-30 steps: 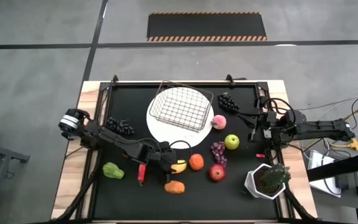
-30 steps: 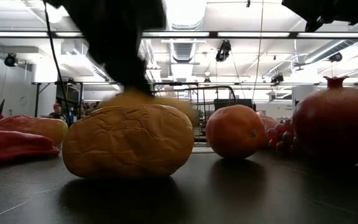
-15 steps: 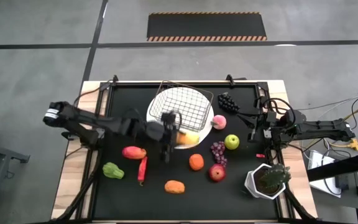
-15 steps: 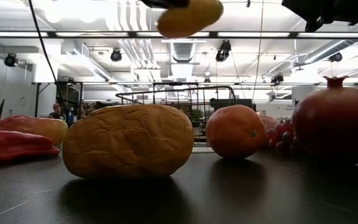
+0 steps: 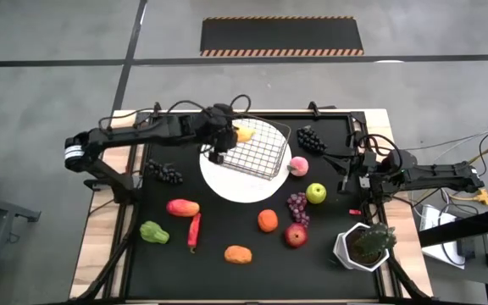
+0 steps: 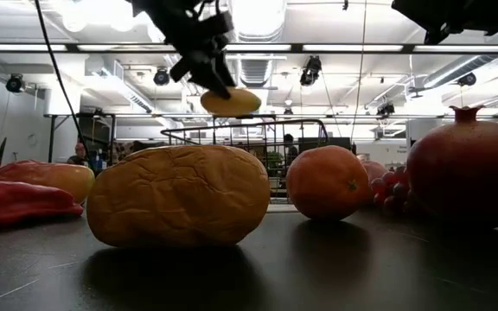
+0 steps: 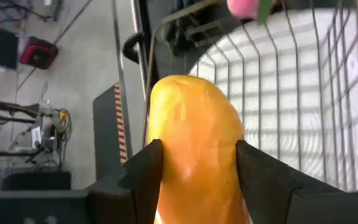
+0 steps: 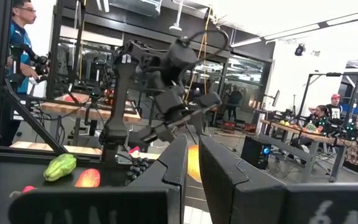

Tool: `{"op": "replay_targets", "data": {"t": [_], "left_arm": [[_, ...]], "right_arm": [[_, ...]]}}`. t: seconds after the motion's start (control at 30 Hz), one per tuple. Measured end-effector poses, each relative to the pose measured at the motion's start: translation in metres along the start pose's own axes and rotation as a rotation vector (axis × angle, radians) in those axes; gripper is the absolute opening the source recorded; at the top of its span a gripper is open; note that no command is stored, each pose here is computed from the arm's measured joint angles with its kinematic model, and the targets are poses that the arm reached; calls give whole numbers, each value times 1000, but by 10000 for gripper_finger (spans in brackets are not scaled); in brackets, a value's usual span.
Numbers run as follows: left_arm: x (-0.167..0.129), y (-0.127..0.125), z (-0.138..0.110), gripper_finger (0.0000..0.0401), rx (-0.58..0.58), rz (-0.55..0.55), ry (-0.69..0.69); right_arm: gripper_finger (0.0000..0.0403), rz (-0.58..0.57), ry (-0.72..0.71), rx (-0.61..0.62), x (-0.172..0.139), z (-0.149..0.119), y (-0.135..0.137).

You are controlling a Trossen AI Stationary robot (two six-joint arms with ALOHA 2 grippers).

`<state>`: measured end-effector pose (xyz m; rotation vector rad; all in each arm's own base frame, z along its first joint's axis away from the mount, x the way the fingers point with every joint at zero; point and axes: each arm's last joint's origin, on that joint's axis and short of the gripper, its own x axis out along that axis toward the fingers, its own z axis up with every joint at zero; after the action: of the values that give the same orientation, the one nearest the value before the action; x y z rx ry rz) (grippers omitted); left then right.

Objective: Build produce basket
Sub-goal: Put the yellow mango into the silver basket

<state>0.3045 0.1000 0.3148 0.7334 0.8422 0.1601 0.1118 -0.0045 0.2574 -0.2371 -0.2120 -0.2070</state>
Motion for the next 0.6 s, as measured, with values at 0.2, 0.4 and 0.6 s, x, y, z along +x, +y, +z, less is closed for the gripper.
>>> {"op": "replay_targets", "data": {"t": [0.2,0.4,0.6], "left_arm": [[18,10,2,166,-21,-65,-40],[56,8,8,166,-4,-187,43],[81,12,5,166,30,-178,138]], "right_arm": [[31,0,0,-2,0,0,0],[31,0,-1,-11,0,0,0],[31,1,3,-12,0,0,0]]}}
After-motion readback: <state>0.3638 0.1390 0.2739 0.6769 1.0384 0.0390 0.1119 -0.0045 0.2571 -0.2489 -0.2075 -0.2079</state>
